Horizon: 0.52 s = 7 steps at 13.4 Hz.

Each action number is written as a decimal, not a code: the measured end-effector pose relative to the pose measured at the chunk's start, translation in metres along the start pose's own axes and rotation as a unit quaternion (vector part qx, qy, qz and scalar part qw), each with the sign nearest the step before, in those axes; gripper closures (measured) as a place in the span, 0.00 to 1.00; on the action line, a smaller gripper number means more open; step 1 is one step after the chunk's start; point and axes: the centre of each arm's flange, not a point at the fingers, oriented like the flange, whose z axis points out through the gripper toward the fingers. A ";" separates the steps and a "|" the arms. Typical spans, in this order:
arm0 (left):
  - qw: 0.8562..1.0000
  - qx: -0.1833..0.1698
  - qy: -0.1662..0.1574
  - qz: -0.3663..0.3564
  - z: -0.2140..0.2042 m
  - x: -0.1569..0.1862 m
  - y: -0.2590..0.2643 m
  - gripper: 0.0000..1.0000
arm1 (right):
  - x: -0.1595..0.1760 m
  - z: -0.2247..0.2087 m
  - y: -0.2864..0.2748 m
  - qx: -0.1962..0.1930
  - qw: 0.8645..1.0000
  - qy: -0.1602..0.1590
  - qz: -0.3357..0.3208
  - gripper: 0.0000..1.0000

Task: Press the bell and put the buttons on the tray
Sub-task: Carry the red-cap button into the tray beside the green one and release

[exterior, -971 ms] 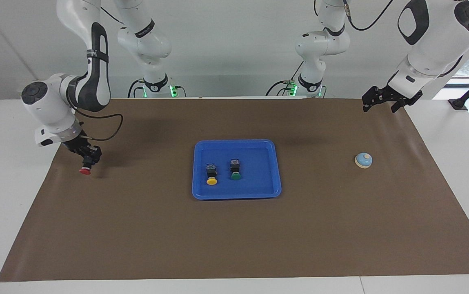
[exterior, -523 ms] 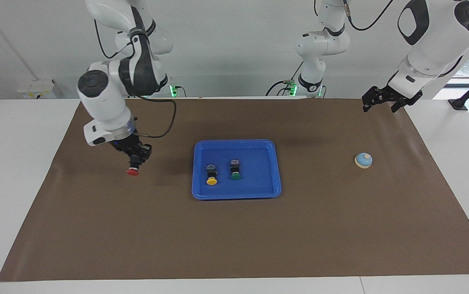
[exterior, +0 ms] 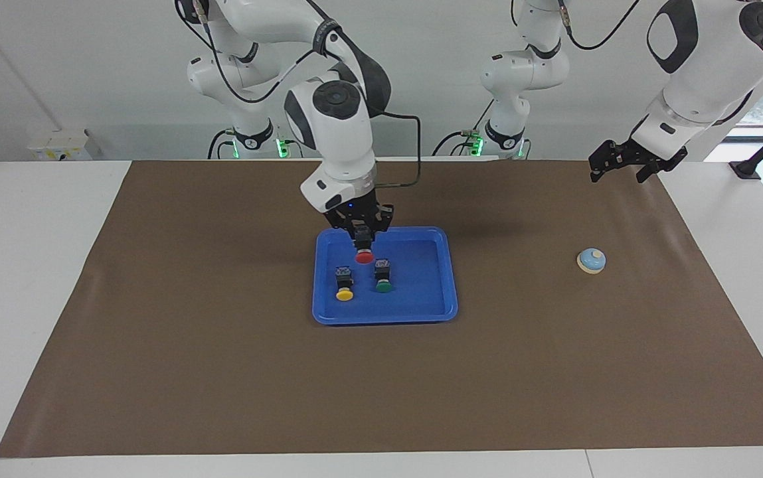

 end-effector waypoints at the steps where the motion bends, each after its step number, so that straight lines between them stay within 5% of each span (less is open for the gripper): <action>1: 1.000 0.000 0.000 0.000 0.000 0.000 0.000 0.00 | -0.004 0.021 -0.024 -0.004 1.000 -0.004 -0.017 0.57; 7: 1.000 0.000 0.000 0.000 0.000 0.000 0.000 0.00 | -0.021 0.104 -0.077 -0.013 0.997 0.006 -0.070 0.57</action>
